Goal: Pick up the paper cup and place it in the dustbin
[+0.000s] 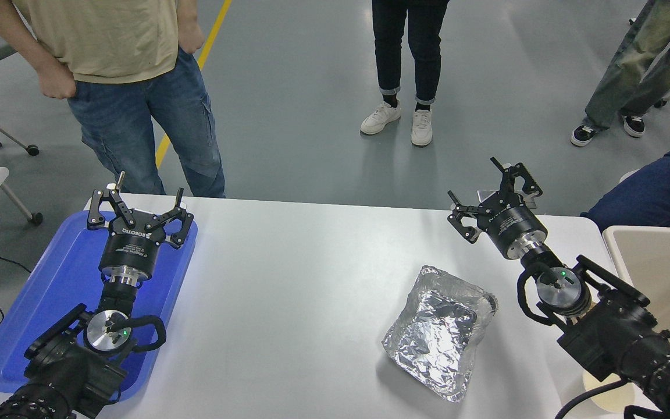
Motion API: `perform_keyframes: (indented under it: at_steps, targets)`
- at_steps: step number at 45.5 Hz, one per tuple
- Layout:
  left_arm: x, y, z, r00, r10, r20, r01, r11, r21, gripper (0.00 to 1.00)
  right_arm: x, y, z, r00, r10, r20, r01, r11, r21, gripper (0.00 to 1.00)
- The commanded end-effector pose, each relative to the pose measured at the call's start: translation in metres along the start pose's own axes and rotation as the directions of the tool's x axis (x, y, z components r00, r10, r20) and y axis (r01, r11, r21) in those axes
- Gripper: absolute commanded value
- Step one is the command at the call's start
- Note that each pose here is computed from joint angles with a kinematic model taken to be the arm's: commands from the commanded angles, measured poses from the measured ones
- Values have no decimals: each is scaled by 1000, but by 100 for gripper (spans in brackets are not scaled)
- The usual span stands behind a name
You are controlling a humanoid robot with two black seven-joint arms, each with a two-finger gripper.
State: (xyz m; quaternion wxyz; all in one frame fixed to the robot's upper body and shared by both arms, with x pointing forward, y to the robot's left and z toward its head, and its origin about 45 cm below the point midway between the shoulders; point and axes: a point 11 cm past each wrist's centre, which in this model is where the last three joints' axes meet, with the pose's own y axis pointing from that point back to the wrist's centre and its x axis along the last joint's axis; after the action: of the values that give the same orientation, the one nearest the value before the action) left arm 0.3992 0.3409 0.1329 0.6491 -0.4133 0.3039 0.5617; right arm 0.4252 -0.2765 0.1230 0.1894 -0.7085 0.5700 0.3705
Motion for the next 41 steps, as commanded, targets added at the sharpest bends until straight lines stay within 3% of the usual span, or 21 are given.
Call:
perform_keyframes:
  at_steps: [1, 26, 41]
  targets:
    - [0, 0, -1, 1000, 0, 0, 0, 1000, 3, 100, -1, 0, 0, 1000, -1, -1, 1, 1000, 0, 100]
    - [0, 0, -1, 1000, -2, 1, 2, 1000, 4, 100, -10, -4, 0, 999, -32, -31, 31, 999, -21, 100]
    - [0, 0, -1, 1000, -2, 1, 2, 1000, 4, 100, -63, -14, -42, 922, -189, -338, 166, 981, -95, 100]
